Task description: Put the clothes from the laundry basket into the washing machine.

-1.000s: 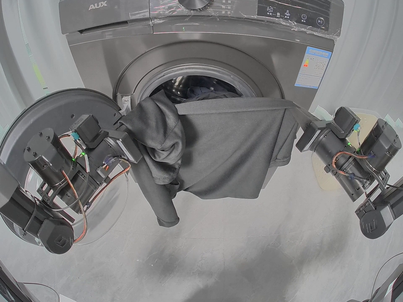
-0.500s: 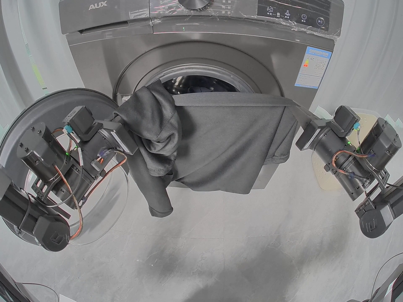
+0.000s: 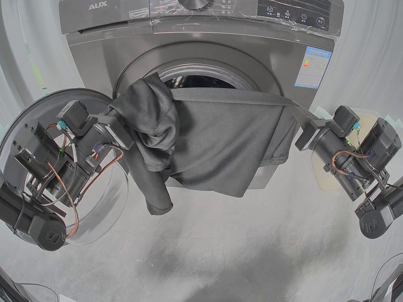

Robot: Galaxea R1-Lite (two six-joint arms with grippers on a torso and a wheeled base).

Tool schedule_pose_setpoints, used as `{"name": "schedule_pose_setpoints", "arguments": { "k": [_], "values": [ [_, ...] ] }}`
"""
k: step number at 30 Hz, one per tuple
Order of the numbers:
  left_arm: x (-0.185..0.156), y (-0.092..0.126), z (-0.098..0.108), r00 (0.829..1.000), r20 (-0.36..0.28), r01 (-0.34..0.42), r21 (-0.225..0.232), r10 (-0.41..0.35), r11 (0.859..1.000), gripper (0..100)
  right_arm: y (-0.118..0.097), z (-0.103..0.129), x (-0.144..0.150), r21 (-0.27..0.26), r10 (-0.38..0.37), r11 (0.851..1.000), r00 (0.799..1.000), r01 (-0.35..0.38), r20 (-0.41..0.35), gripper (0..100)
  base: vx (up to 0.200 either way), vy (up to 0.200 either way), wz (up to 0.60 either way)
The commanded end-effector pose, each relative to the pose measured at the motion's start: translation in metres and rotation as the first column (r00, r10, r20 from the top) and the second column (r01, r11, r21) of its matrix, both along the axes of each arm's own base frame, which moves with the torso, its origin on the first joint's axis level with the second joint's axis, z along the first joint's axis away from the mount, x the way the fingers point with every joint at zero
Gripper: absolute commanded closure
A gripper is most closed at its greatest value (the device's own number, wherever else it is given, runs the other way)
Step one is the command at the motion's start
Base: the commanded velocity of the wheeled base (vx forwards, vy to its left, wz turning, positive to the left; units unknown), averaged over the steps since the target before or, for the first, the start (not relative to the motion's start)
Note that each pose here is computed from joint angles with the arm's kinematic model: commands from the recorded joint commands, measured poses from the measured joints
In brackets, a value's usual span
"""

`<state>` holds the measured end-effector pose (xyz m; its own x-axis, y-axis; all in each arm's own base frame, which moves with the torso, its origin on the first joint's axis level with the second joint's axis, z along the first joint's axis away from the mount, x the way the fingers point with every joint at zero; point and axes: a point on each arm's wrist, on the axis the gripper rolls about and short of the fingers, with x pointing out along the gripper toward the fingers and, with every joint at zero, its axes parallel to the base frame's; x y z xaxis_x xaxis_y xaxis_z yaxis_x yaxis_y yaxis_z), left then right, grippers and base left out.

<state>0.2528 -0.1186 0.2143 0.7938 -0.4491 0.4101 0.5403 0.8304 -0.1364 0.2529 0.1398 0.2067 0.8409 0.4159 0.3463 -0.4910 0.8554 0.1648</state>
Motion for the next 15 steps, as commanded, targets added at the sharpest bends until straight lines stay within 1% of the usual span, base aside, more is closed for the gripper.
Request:
{"name": "schedule_pose_setpoints", "arguments": {
  "k": [1, 7, 8, 9, 10, 11, 13, 15],
  "values": [
    [0.000, 0.000, 0.001, 1.000, 0.002, 0.000, -0.001, 0.000, 1.000, 100, 0.000, 0.001, 0.000, 0.001, -0.001, 1.000, 1.000, 0.001, 0.002, 100, 0.000, 0.000, 0.00],
    [-0.001, 0.000, 0.001, 1.000, 0.004, 0.007, 0.003, -0.007, 1.000, 100, -0.001, -0.001, -0.001, -0.002, -0.001, 1.000, 1.000, 0.001, -0.004, 100, 0.000, 0.000, 0.00],
    [-0.001, -0.004, 0.001, 1.000, 0.006, 0.019, 0.005, -0.019, 1.000, 100, 0.000, -0.008, -0.003, -0.018, 0.008, 1.000, 1.000, -0.009, -0.030, 100, 0.000, 0.000, 0.00],
    [-0.002, -0.004, 0.001, 1.000, 0.007, 0.021, 0.005, -0.021, 1.000, 100, 0.000, -0.009, -0.003, -0.019, 0.008, 1.000, 0.999, -0.009, -0.033, 100, 0.000, 0.000, 0.00],
    [-0.001, -0.009, 0.002, 0.999, 0.014, 0.037, 0.004, -0.037, 0.999, 100, 0.000, -0.014, -0.005, -0.033, 0.015, 0.999, 0.999, -0.016, -0.052, 100, 0.000, 0.000, 0.00],
    [0.000, -0.013, 0.004, 0.999, 0.020, 0.046, 0.000, -0.046, 0.999, 100, 0.002, -0.017, -0.008, -0.040, 0.025, 0.999, 0.998, -0.027, -0.065, 0, 0.000, 0.000, 0.00],
    [0.004, -0.017, 0.010, 0.998, 0.046, 0.054, -0.011, -0.053, 0.999, 100, 0.005, -0.033, -0.019, -0.077, 0.050, 0.995, 0.990, -0.060, -0.133, 0, 0.000, 0.000, 0.00],
    [0.007, -0.021, 0.017, 0.996, 0.070, 0.059, -0.024, -0.058, 0.998, 100, 0.003, -0.056, -0.031, -0.131, 0.055, 0.988, 0.972, -0.087, -0.227, 0, 0.000, 0.000, 0.00]
  ]
}}
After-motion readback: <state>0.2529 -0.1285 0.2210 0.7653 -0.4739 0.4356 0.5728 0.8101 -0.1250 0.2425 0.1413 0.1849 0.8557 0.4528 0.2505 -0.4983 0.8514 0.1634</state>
